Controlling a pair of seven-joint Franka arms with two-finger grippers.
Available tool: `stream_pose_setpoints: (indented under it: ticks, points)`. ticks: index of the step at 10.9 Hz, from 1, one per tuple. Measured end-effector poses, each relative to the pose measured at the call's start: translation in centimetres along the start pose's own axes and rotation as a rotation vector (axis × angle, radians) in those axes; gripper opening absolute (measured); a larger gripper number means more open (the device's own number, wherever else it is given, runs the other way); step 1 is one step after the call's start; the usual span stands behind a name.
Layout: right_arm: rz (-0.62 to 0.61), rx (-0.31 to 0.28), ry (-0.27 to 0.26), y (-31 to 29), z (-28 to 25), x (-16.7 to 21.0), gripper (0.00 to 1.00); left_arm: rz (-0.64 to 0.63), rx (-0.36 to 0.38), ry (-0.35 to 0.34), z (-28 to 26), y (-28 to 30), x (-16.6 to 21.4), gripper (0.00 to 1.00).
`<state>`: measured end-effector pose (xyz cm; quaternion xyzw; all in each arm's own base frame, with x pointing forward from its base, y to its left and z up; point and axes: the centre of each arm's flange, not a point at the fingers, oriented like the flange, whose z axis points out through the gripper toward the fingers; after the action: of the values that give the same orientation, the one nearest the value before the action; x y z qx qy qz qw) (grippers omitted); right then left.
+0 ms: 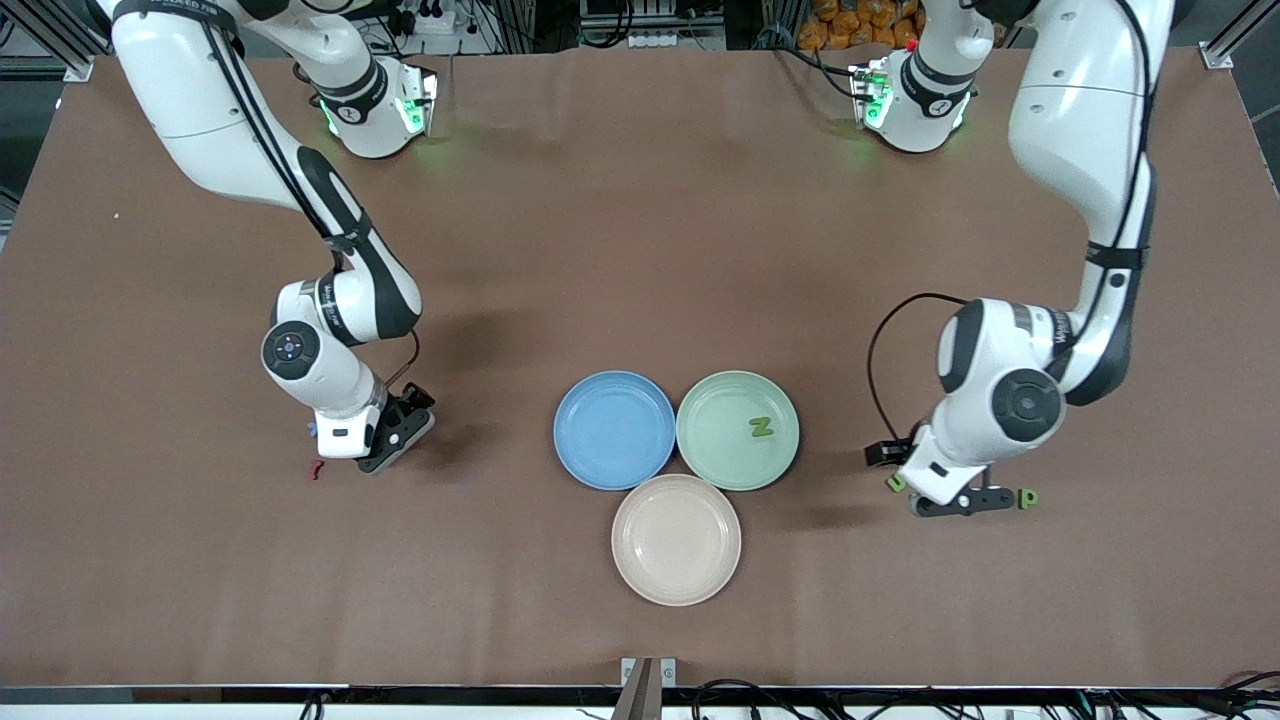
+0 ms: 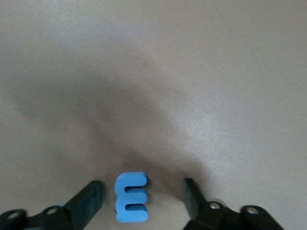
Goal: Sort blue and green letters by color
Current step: 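Release the N and return the left gripper to the green B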
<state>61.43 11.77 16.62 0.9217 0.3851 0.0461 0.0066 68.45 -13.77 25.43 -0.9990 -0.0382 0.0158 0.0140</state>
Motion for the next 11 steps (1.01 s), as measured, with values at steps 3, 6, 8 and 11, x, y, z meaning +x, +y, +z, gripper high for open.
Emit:
stream_pose_setpoints:
  ticks: [3, 6, 8, 11]
  points:
    - [0.001, -0.004, 0.004, 0.3, -0.3, 0.2, 0.35, 0.03, 0.007, -0.03, 1.4, -6.8, 0.8, 1.0]
    - [-0.004, 0.009, -0.009, -0.1, -0.4, 0.4, 0.34, 0.04, 0.012, -0.006, 2.4, -7.4, 0.9, 1.0]
    - [-0.005, 0.023, -0.017, -0.7, -0.6, 1.0, 0.34, 0.04, 0.002, 0.032, 4.4, -7.5, 0.7, 1.0]
    - [0.029, 0.058, -0.066, -0.3, -2.3, 2.4, 0.34, 0.048, -0.004, 0.047, 7.0, -7.9, -0.1, 1.0]
